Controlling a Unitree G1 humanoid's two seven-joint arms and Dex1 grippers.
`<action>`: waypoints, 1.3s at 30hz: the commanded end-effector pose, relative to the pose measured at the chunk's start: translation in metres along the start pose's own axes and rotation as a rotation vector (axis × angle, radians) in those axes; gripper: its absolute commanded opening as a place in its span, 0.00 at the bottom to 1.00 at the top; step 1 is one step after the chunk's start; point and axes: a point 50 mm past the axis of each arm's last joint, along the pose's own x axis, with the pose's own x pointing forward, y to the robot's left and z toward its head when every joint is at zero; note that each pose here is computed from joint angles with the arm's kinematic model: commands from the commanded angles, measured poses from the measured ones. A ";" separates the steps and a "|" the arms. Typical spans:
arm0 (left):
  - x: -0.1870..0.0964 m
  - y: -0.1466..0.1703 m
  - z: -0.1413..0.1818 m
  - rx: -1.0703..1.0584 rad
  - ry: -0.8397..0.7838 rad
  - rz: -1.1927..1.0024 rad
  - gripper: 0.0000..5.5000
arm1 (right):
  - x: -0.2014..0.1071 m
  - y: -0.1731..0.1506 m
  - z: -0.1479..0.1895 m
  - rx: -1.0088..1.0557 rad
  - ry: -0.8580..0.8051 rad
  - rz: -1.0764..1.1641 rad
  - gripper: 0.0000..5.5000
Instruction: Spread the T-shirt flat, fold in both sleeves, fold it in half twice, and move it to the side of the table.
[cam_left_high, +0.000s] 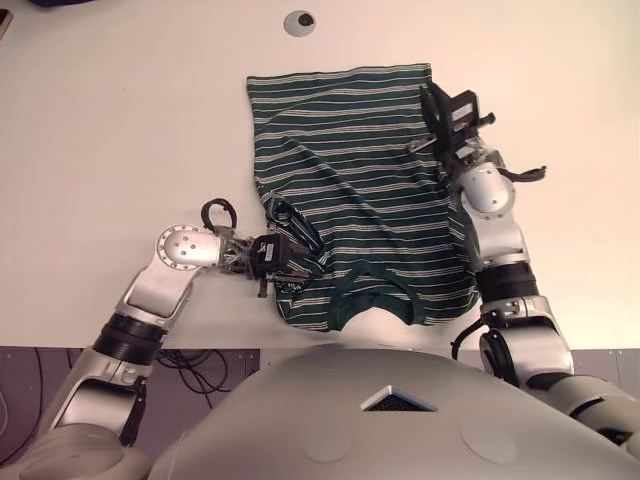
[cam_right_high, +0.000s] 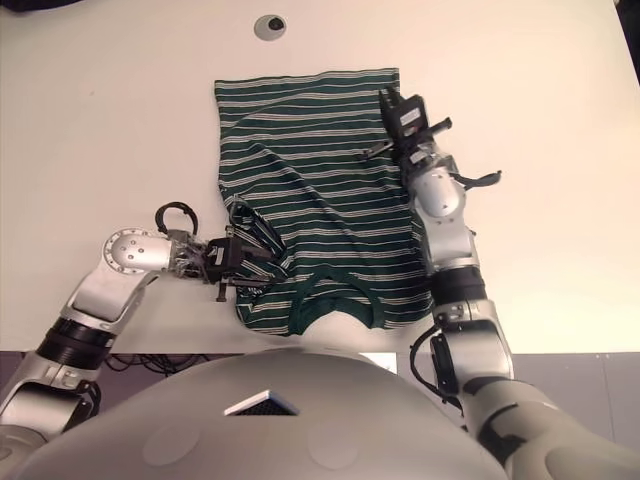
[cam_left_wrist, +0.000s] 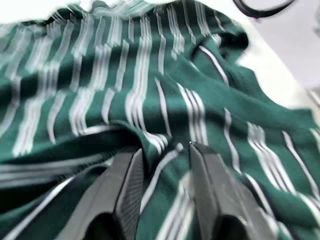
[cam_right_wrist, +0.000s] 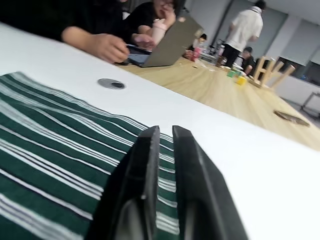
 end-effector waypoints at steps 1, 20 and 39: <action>-0.003 0.006 0.019 0.099 -0.066 0.109 0.27 | -0.049 -0.030 -0.009 0.079 0.137 -0.007 0.23; -0.029 0.000 0.038 0.129 -0.221 0.442 0.27 | -0.181 -0.067 -0.055 0.180 0.684 0.305 0.32; -0.015 -0.008 0.022 0.102 -0.192 0.428 0.00 | -0.175 -0.087 -0.044 0.438 0.630 0.262 0.49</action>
